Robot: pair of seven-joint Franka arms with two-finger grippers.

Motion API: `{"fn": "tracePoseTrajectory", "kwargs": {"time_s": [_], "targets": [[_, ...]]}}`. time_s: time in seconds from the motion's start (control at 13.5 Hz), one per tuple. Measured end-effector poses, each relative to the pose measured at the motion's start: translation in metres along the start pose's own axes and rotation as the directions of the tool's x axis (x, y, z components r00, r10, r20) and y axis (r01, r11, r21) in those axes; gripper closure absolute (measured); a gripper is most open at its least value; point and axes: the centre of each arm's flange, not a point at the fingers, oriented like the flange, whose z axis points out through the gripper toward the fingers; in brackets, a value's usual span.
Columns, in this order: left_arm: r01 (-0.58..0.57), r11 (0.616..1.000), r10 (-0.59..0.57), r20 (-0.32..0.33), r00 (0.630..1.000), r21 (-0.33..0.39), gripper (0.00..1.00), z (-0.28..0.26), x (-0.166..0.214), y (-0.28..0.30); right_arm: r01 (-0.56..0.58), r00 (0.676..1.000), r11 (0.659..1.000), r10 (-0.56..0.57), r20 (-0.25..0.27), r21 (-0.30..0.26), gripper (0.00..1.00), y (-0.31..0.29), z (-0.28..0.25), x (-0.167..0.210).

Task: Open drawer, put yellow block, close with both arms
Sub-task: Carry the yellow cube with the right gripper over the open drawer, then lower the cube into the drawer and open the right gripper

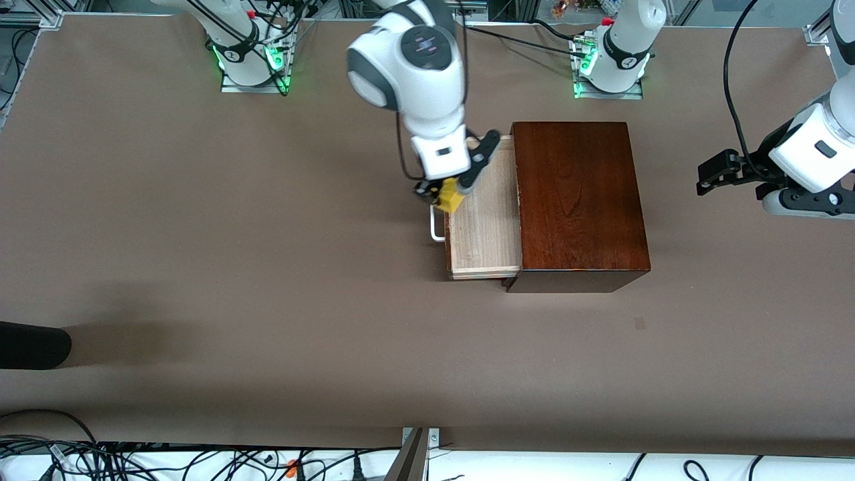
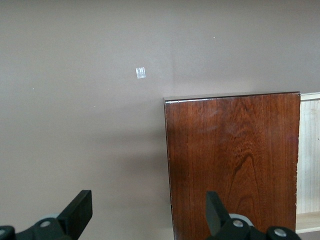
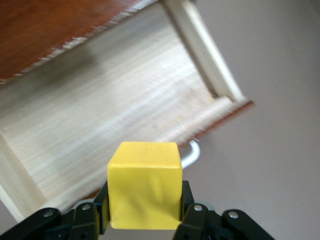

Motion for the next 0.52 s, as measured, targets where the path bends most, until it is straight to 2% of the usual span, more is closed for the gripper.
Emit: {"fn": "tracePoseTrajectory", "kwargs": {"time_s": [0.3, 0.52], "targets": [[-0.001, 1.0, 0.001, -0.018, 1.0, -0.003, 0.0, -0.011, -0.007, -0.001, 0.103, 0.995, 0.992, -0.103, 0.009, -0.065, 0.44, -0.044, 0.006, 0.014], [-0.002, 1.0, 0.002, -0.006, 1.0, -0.003, 0.0, -0.009, -0.008, 0.0, 0.161, 0.987, 0.985, -0.159, 0.027, -0.063, 0.44, -0.06, 0.018, 0.016]]}}
